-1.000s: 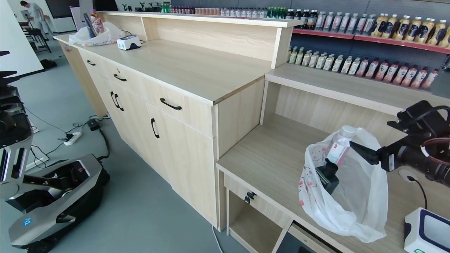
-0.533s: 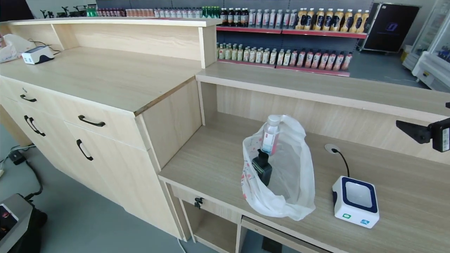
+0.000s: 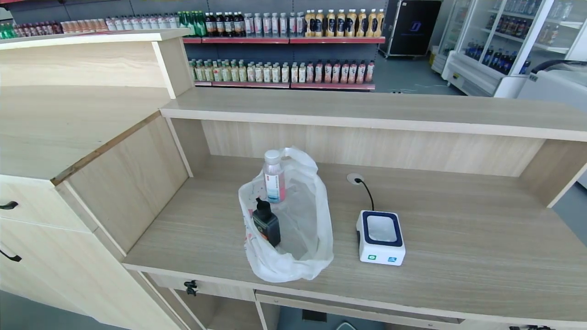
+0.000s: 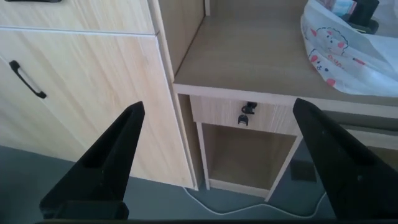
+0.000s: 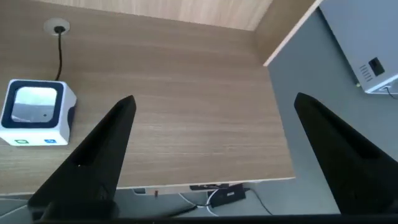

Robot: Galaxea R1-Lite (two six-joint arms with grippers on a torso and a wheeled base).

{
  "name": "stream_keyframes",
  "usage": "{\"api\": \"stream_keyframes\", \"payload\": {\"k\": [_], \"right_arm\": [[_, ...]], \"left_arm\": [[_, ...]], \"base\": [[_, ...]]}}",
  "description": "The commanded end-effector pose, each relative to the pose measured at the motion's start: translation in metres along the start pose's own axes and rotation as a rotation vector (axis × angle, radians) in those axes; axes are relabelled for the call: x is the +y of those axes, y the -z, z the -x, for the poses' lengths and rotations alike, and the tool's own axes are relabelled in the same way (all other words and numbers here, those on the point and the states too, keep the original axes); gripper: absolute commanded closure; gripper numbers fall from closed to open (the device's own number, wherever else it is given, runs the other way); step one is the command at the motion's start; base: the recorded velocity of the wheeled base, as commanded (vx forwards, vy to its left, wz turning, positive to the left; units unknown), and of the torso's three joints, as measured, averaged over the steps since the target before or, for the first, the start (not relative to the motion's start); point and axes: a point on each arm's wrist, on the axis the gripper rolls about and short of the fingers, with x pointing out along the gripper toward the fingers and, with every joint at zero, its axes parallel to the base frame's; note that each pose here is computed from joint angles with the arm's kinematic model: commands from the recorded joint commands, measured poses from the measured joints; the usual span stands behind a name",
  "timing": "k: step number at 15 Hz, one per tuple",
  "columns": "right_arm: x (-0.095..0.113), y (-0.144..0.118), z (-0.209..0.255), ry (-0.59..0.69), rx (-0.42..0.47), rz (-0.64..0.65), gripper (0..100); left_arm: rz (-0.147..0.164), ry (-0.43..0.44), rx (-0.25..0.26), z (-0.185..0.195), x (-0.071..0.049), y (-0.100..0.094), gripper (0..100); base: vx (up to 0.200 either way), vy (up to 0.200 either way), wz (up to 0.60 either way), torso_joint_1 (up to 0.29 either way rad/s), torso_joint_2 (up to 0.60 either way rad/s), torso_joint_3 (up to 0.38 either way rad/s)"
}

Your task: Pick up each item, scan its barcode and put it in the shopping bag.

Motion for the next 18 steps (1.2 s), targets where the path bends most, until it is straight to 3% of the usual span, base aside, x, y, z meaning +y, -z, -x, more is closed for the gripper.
{"api": "stream_keyframes", "payload": {"k": [1,6,7,8,10,13,18], "right_arm": [[0.004,0.056,0.040,0.052,-0.031,-0.041,0],[0.033,0.190,0.044,0.042,-0.018,-0.099,0],[0.033,0.193,0.047,0.053,-0.044,-0.116,0],[0.033,0.196,0.052,-0.018,-0.082,-0.120,0],[0.030,0.201,0.060,-0.081,-0.225,-0.129,0],[0.031,0.203,0.059,-0.091,-0.207,-0.233,0],[0.031,0.205,0.059,-0.093,-0.178,-0.232,0]], "left_arm": [[0.000,0.000,0.002,0.000,0.000,0.000,0],[0.000,0.000,0.002,0.000,0.000,0.000,0],[0.000,0.000,0.002,0.000,0.000,0.000,0],[0.000,0.000,0.002,0.000,0.000,0.000,0],[0.000,0.000,0.002,0.000,0.000,0.000,0],[0.000,0.000,0.002,0.000,0.000,0.000,0],[0.000,0.000,0.000,0.000,0.000,0.000,0]], "base": [[0.000,0.000,0.00,0.000,0.00,0.000],[0.000,0.000,0.00,0.000,0.00,0.000],[0.000,0.000,0.00,0.000,0.00,0.000],[0.000,0.000,0.00,0.000,0.00,0.000],[0.000,0.000,0.00,0.000,0.00,0.000],[0.000,0.000,0.00,0.000,0.00,0.000],[0.000,0.000,0.00,0.000,0.00,0.000]]}}
